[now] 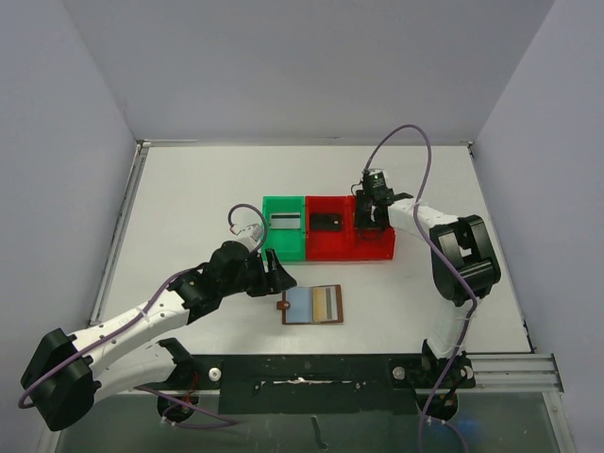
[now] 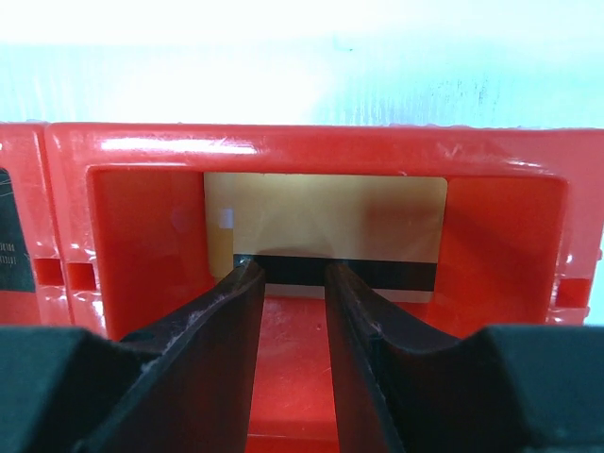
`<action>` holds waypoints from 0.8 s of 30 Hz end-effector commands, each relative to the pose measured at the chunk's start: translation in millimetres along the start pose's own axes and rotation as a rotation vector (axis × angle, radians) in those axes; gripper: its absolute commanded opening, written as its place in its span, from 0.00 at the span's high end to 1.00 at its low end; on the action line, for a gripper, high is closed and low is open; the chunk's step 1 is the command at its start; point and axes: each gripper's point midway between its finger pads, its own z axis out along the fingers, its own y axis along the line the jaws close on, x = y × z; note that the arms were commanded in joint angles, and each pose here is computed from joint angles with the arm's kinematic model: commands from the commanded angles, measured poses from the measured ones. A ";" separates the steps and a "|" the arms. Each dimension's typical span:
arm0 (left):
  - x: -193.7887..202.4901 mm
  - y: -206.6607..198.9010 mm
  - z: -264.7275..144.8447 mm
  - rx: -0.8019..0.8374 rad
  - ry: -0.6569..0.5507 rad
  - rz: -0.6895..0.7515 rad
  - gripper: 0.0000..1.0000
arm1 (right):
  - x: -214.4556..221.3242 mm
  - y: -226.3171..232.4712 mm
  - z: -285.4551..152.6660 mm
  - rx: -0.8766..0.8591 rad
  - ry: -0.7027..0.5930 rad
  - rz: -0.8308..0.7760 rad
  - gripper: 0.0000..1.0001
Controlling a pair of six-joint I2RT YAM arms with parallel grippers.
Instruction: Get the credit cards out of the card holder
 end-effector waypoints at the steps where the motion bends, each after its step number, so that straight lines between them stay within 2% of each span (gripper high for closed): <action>1: -15.3 -17.4 -4.0 0.053 -0.043 0.004 0.40 | -14.5 2.4 1.8 -0.013 -0.052 0.005 0.66; 8: -15.7 -17.4 -4.4 0.053 -0.046 0.002 0.40 | -18.1 4.3 -17.0 -0.032 -0.072 0.017 0.66; 13: -15.6 -17.2 -3.8 0.051 -0.045 0.003 0.40 | -5.6 5.0 -19.7 -0.040 -0.049 0.043 0.68; 19: -14.7 -16.4 -3.2 0.050 -0.042 0.003 0.40 | 1.1 0.5 -12.0 -0.014 -0.054 0.044 0.69; 24: -15.2 -17.6 -2.9 0.055 -0.043 0.003 0.40 | -11.5 -8.7 2.1 0.057 -0.121 0.016 0.70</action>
